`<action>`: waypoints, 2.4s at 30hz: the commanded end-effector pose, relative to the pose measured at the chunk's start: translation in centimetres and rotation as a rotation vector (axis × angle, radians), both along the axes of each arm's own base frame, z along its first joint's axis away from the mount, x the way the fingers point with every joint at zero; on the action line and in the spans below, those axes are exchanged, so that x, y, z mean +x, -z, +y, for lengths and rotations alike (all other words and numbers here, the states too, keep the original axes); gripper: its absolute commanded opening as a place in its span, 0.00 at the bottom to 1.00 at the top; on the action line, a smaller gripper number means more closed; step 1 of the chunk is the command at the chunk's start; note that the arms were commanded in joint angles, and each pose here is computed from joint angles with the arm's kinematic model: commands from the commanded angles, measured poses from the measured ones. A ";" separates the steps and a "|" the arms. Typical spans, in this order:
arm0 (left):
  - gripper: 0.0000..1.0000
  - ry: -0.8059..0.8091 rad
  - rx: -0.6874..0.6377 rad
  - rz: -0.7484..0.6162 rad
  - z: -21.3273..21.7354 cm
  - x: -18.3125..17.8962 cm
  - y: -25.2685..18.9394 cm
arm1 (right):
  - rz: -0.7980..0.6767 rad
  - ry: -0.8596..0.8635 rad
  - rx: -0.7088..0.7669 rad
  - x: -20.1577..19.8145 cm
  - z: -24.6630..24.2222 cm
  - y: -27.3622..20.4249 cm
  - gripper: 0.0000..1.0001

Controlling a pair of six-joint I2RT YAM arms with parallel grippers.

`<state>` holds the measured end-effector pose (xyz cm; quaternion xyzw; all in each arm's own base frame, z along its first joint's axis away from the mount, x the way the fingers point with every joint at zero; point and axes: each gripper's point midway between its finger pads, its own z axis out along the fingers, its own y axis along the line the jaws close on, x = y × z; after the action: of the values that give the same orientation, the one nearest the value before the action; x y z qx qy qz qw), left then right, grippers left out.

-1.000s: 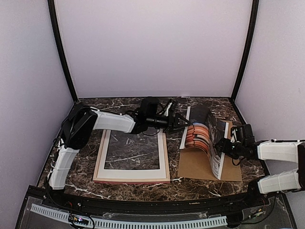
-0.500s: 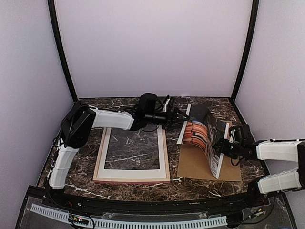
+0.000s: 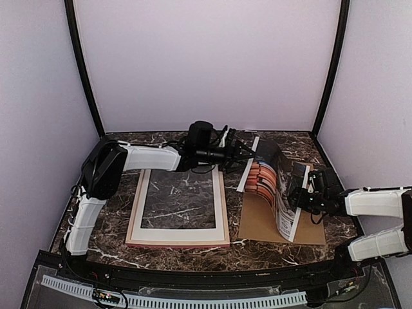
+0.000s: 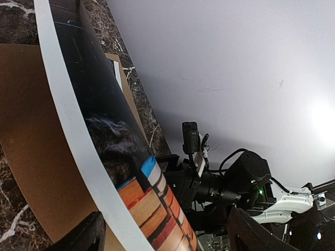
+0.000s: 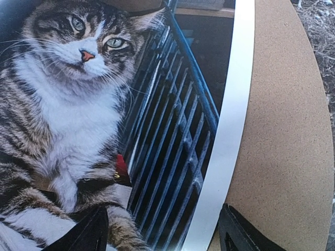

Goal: Put the photo into the frame
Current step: Pick up the photo from the backboard.

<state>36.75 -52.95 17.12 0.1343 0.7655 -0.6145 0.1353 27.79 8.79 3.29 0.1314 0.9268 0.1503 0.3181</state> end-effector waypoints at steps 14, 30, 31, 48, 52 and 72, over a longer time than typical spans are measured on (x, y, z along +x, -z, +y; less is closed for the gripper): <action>0.84 0.015 -0.139 0.112 0.3 -0.1 -6.4 | 0.097 -0.028 0.008 -1.9 0.7 1.6 0.73; 0.77 0.018 -0.021 0.100 0.2 0.2 -3.6 | 0.093 -0.030 0.010 -1.7 0.9 1.5 0.73; 0.76 0.018 -0.007 0.076 0.2 0.3 -3.4 | 0.092 -0.030 0.011 -1.7 0.9 1.5 0.73; 0.35 0.055 0.154 0.053 0.0 -0.6 2.7 | 0.087 -0.050 0.029 -1.3 1.7 1.3 0.73; 0.25 0.049 0.199 0.026 0.3 -0.4 3.5 | 0.087 -0.051 0.036 -1.3 1.8 1.4 0.73; 0.00 0.019 0.398 -0.263 4.2 0.5 -1.4 | 0.010 -0.076 0.033 -0.4 2.1 -3.2 0.83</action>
<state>37.62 -50.14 11.28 0.2047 0.8656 -0.4340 0.1432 27.11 10.11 3.93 0.1150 0.9346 0.1620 0.2950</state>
